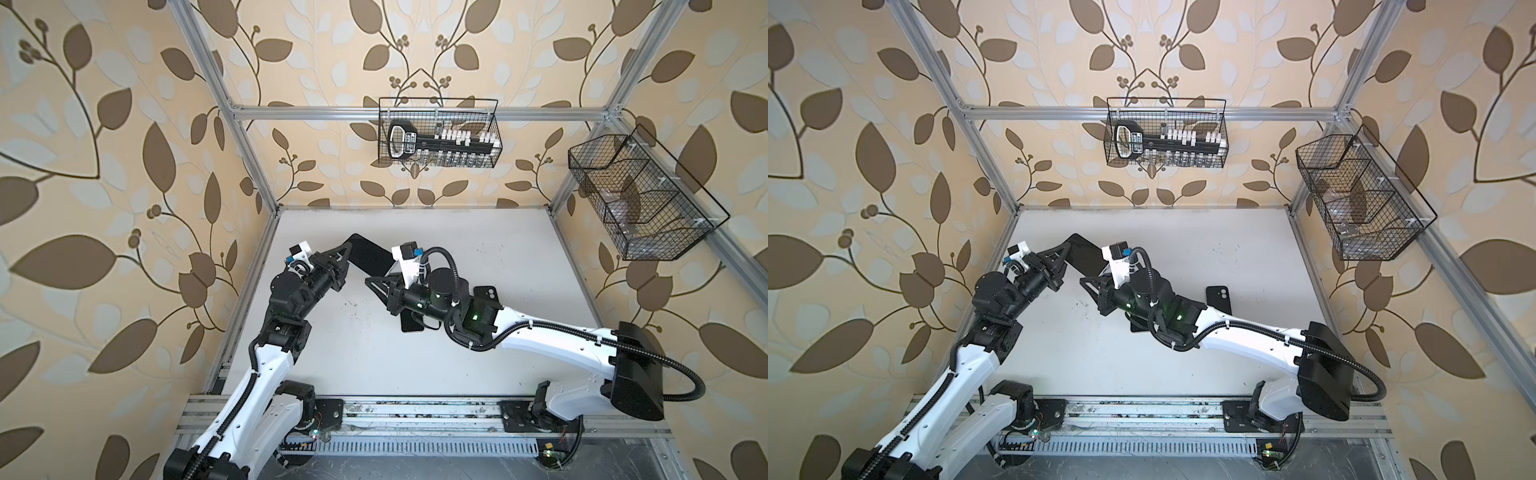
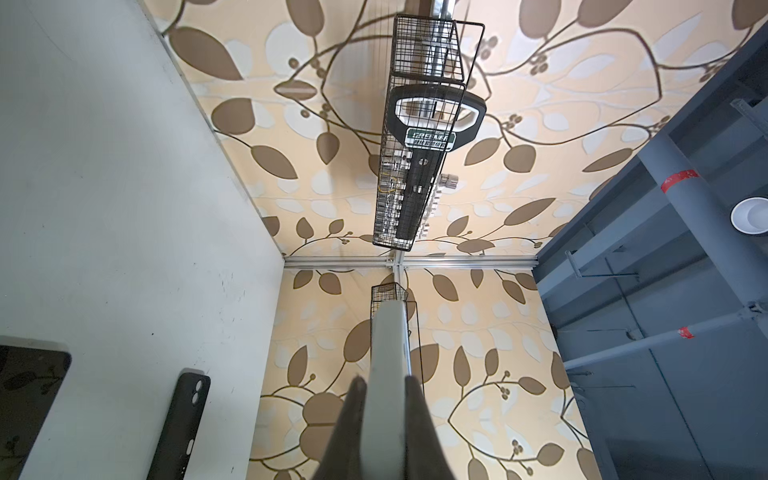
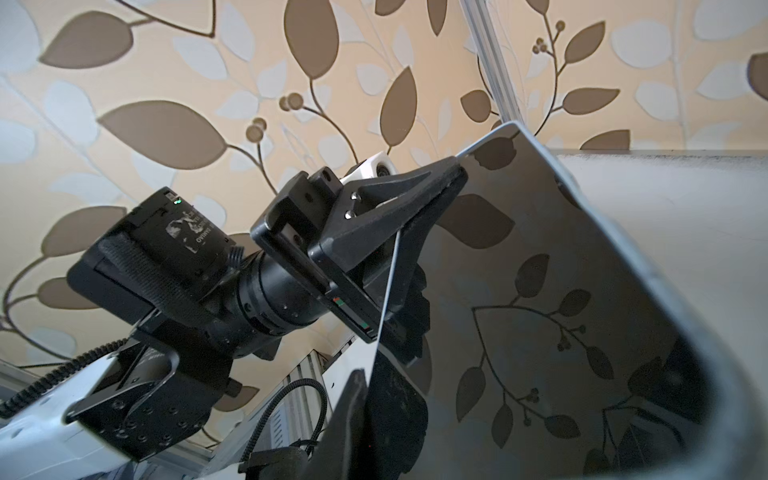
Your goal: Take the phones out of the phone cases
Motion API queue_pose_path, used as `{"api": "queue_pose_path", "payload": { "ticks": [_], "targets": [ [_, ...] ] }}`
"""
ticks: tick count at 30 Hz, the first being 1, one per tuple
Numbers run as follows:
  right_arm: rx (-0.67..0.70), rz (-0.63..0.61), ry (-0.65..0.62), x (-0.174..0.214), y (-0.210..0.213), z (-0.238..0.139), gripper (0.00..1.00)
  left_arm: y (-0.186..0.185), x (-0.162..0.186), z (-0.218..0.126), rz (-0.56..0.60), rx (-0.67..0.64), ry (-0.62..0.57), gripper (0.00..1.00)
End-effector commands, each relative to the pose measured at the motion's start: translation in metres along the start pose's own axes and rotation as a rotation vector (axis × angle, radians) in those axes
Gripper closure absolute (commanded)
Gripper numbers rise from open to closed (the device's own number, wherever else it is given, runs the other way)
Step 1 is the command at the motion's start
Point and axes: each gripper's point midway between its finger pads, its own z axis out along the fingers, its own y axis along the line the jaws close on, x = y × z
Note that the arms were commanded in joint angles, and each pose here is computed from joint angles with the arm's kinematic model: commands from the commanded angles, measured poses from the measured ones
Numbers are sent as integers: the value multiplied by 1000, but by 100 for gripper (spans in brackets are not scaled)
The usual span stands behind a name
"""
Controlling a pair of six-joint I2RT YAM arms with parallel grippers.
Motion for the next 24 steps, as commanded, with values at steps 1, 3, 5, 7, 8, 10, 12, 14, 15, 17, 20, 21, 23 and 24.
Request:
{"api": "queue_pose_path", "payload": {
  "ticks": [1, 3, 5, 7, 8, 10, 12, 14, 15, 17, 20, 21, 23, 24],
  "targets": [
    [99, -229, 20, 2, -13, -7, 84, 9, 2, 3, 69, -60, 14, 100],
    [107, -248, 21, 4, -13, -8, 84, 9, 2, 3, 66, -62, 14, 100],
    [111, -258, 23, 5, -15, -8, 84, 9, 2, 3, 62, -61, 13, 100],
    [124, -266, 26, 8, -18, -9, 84, 10, 2, 4, 59, -65, 15, 100],
    [125, -271, 23, 9, -18, -10, 84, 9, 2, 4, 58, -62, 15, 100],
    [133, -284, 27, 11, -21, -12, 84, 10, 2, 4, 52, -65, 16, 100],
    [135, -298, 29, 12, -22, -14, 84, 11, 2, 5, 46, -70, 17, 100],
    [141, -311, 34, 13, -23, -15, 84, 11, 2, 6, 43, -72, 21, 100],
    [145, -319, 37, 14, -25, -16, 83, 10, 2, 7, 42, -71, 23, 100],
    [151, -329, 42, 15, -26, -17, 82, 8, 2, 8, 43, -66, 24, 100],
    [162, -338, 48, 18, -30, -18, 82, 7, 2, 8, 39, -62, 25, 100],
    [165, -341, 50, 18, -31, -18, 82, 7, 2, 8, 38, -63, 25, 100],
    [161, -353, 55, 21, -31, -19, 82, 9, 2, 8, 30, -66, 25, 100],
    [163, -359, 56, 21, -31, -19, 82, 9, 2, 8, 25, -66, 26, 100]
  ]
}}
